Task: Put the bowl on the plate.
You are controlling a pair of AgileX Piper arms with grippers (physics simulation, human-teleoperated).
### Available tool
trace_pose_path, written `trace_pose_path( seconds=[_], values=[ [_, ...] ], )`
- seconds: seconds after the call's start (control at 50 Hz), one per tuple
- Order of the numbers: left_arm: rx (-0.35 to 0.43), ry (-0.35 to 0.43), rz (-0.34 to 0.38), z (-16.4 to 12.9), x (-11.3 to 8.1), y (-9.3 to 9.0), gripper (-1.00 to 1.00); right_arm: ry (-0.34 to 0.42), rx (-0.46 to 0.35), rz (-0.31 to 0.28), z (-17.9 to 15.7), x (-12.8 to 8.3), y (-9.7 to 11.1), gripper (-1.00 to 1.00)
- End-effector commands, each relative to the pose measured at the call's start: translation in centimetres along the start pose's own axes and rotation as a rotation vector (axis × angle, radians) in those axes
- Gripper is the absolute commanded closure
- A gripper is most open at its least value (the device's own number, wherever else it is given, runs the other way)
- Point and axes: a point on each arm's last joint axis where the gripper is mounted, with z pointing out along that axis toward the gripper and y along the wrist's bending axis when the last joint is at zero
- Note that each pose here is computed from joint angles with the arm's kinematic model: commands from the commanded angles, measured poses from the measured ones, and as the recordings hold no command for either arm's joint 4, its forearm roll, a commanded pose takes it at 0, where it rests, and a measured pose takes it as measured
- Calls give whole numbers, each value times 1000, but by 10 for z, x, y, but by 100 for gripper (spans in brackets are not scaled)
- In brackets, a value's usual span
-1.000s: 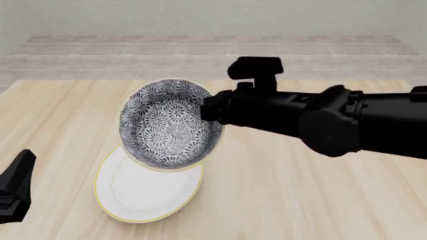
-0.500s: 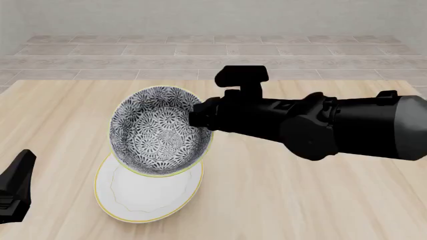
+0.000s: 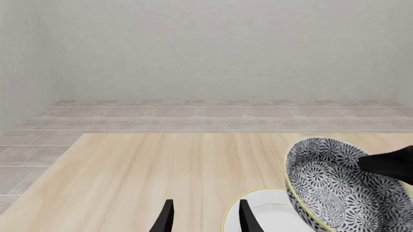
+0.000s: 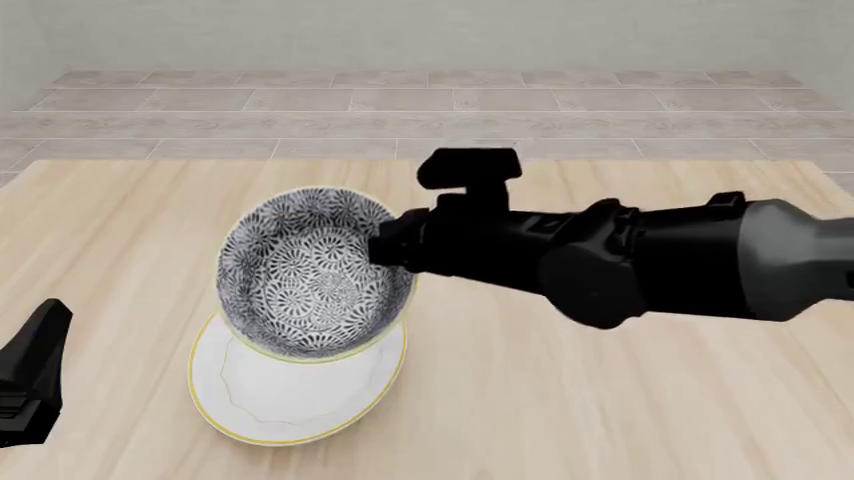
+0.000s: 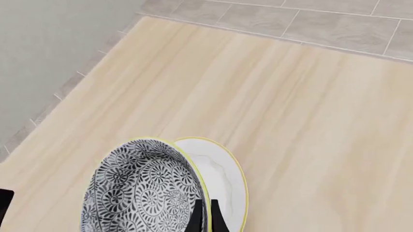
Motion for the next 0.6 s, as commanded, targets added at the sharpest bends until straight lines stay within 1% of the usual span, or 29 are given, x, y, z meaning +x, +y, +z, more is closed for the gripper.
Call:
trace_pose_path(
  seconds=[0.02, 0.6],
  values=[
    [0, 0, 0, 0, 0, 0, -100, 0, 1, 37, 7, 3, 0, 100],
    [0, 0, 0, 0, 0, 0, -100, 40, 3, 43, 24, 22, -2, 100]
  ],
)
